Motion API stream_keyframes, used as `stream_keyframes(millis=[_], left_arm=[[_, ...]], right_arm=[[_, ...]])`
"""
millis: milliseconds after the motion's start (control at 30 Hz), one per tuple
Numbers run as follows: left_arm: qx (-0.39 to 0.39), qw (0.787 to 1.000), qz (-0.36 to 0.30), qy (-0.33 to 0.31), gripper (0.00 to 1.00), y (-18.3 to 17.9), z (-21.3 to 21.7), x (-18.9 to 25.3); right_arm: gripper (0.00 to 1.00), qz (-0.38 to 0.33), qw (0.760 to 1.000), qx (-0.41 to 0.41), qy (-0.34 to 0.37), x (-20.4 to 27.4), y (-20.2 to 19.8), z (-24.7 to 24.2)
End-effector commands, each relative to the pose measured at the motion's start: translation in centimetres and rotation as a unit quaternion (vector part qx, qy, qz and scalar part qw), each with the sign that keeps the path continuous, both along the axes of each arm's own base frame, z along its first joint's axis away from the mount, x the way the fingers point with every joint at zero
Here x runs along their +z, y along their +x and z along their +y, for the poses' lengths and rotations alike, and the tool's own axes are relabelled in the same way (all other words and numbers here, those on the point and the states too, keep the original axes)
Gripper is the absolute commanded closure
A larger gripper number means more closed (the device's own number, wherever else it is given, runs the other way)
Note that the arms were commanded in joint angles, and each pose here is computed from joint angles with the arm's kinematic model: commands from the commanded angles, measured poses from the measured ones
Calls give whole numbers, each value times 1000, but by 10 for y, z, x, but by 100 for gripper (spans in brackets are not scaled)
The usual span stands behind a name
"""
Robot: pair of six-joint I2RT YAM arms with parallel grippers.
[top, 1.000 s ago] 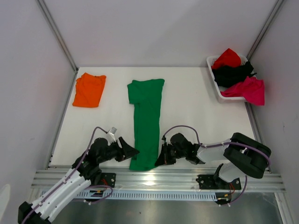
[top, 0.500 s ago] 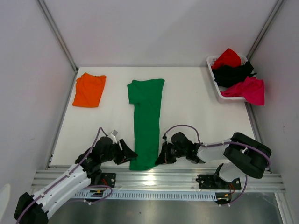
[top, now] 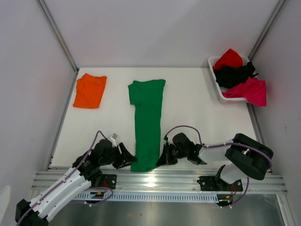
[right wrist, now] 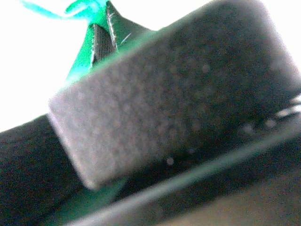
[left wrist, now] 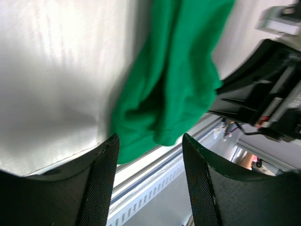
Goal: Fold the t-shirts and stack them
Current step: Fold the tshirt
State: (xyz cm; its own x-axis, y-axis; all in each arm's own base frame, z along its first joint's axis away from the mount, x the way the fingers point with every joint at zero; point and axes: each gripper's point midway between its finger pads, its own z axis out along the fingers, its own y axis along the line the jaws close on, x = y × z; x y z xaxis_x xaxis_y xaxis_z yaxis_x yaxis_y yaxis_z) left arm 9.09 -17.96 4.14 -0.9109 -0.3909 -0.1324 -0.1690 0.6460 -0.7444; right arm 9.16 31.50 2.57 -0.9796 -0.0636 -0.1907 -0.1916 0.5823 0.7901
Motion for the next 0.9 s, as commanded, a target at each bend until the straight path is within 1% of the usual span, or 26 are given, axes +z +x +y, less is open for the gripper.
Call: stream_keyframes(millis=[0, 133, 400, 500, 667, 800, 867], left_arm=[[-4, 978, 171, 122, 41, -62, 43, -63], [-12, 969, 205, 136, 42, -74, 44, -66], [-7, 968, 199, 154, 42, -69, 44, -65], [-5, 974, 177, 138, 41, -59, 37, -60], [-17, 988, 122, 96, 40, -41, 21, -46], [-26, 997, 59, 50, 39, -25, 6, -29], [-29, 998, 39, 33, 39, -21, 1, -27]], right_arm=[[99, -22, 999, -2, 23, 12, 9, 6], [99, -23, 999, -5, 25, 14, 12, 6], [99, -22, 999, -5, 28, 14, 12, 6], [99, -21, 999, -4, 28, 13, 12, 6], [99, -19, 999, -3, 26, 11, 10, 5], [99, -16, 999, -2, 29, 10, 10, 7], [99, -13, 1000, 0, 29, 8, 9, 8]])
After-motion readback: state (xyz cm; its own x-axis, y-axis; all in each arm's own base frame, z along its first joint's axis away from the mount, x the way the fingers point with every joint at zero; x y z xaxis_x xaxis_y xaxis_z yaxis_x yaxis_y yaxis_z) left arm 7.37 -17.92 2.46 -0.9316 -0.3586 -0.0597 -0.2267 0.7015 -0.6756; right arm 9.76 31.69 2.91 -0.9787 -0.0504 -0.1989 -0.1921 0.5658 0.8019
